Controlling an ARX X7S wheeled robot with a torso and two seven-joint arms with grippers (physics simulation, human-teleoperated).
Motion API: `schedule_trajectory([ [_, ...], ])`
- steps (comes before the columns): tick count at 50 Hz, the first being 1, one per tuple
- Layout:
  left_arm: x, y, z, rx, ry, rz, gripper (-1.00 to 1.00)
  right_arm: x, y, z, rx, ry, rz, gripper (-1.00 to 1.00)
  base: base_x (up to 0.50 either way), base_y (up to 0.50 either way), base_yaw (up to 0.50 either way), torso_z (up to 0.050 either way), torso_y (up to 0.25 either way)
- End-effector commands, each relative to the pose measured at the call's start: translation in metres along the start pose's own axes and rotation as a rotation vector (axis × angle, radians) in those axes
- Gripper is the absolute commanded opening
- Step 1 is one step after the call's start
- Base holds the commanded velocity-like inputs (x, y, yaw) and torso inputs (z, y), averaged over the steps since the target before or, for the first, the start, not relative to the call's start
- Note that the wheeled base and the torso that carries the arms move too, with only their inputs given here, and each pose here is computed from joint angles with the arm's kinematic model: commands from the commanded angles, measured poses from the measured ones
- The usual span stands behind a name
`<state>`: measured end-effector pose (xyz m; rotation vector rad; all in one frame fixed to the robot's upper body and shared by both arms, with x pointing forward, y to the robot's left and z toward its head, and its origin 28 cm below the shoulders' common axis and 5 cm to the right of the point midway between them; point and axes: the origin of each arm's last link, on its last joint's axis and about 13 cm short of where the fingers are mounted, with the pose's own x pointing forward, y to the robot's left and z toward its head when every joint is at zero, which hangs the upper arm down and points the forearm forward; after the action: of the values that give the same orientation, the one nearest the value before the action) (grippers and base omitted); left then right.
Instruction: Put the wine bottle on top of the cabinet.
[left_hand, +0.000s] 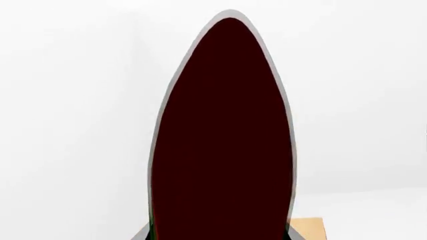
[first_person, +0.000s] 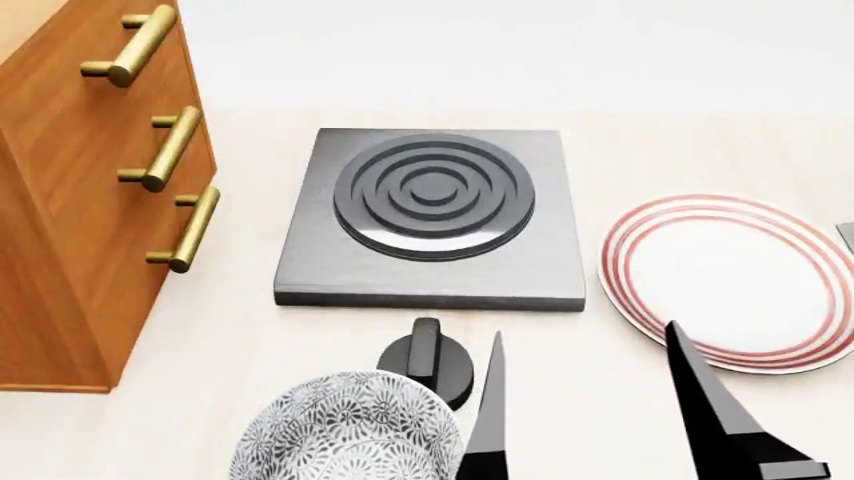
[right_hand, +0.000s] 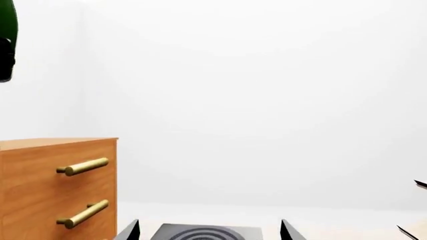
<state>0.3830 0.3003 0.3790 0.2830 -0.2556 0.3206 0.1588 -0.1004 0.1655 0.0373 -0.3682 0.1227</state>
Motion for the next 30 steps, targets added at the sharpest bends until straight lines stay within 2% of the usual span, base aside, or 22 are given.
schedule_trajectory([
  [1,0.01,0.0,0.007,-0.214,0.006,-0.054,-1.0,0.005,-0.003,-0.006,-0.014,0.001,-0.03,1.0,0.0,0.0,0.0,0.0,0.0],
  [7,0.009,-0.003,0.001,-0.257,0.029,-0.083,-1.0,0.005,-0.003,-0.007,-0.016,0.005,-0.033,1.0,0.0,0.0,0.0,0.002,0.002],
  [8,0.009,-0.003,0.001,-0.3,0.03,-0.1,-1.0,0.005,-0.004,-0.007,-0.016,0.004,-0.032,1.0,0.0,0.0,0.0,0.0,0.0],
  [9,0.009,-0.003,0.001,-0.309,0.034,-0.108,-1.0,0.005,-0.004,-0.007,-0.016,0.004,-0.033,1.0,0.0,0.0,0.0,0.0,0.0],
  [21,0.007,0.004,0.0,-0.307,0.077,-0.105,-1.0,0.005,-0.004,-0.005,-0.017,0.001,-0.036,1.0,0.0,0.0,0.0,0.0,0.001],
  [30,0.005,0.005,-0.011,-0.311,0.141,-0.087,-1.0,0.005,-0.004,-0.008,-0.018,0.008,-0.035,1.0,0.0,0.0,0.0,0.0,0.001],
])
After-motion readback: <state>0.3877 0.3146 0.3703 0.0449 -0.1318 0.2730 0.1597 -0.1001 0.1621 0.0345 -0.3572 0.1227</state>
